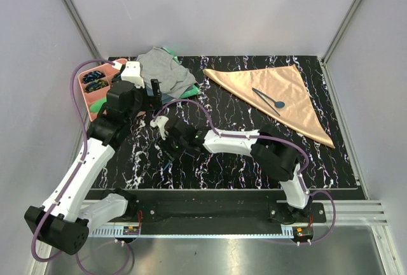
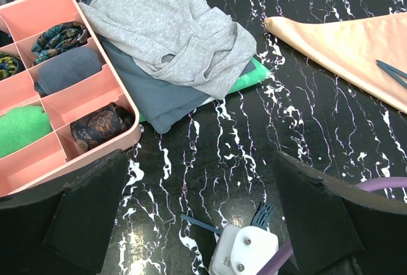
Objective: Fold the napkin, place the utensils inside, and roll it up
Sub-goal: Grab a utensil with the right arm
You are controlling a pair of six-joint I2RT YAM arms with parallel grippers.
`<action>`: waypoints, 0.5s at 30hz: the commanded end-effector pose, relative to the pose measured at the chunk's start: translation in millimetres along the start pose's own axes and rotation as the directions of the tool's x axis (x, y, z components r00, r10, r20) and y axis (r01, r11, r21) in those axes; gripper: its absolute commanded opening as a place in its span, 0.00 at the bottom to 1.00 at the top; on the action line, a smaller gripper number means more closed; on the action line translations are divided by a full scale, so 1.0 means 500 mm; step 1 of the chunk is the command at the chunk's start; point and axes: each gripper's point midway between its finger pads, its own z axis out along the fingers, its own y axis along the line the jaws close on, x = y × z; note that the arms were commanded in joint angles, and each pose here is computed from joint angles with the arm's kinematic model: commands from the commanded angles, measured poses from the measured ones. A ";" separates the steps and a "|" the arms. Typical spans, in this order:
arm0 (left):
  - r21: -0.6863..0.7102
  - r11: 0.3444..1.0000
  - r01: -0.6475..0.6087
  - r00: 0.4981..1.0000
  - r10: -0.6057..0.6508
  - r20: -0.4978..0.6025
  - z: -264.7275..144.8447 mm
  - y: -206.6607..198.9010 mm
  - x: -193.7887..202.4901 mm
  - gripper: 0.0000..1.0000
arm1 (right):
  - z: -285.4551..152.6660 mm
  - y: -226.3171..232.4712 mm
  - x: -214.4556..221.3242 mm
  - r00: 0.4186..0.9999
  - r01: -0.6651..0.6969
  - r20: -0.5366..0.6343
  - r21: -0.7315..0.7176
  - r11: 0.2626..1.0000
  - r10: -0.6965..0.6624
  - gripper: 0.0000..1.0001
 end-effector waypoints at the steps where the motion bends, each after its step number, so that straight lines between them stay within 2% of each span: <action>1: 0.018 1.000 0.025 0.998 -0.026 0.061 -0.010 -0.004 -0.031 0.99 | 0.017 -0.058 -0.044 0.990 0.132 0.040 0.137 0.982 -0.139 0.42; 7: 0.009 1.000 0.026 0.997 -0.026 0.069 -0.012 0.000 -0.034 0.99 | 0.048 -0.102 -0.042 0.966 0.257 -0.019 0.215 0.942 -0.259 0.44; 15: 0.013 1.000 0.028 0.997 -0.028 0.071 -0.014 -0.001 -0.036 0.99 | 0.057 -0.147 -0.016 0.951 0.310 -0.096 0.269 0.912 -0.294 0.45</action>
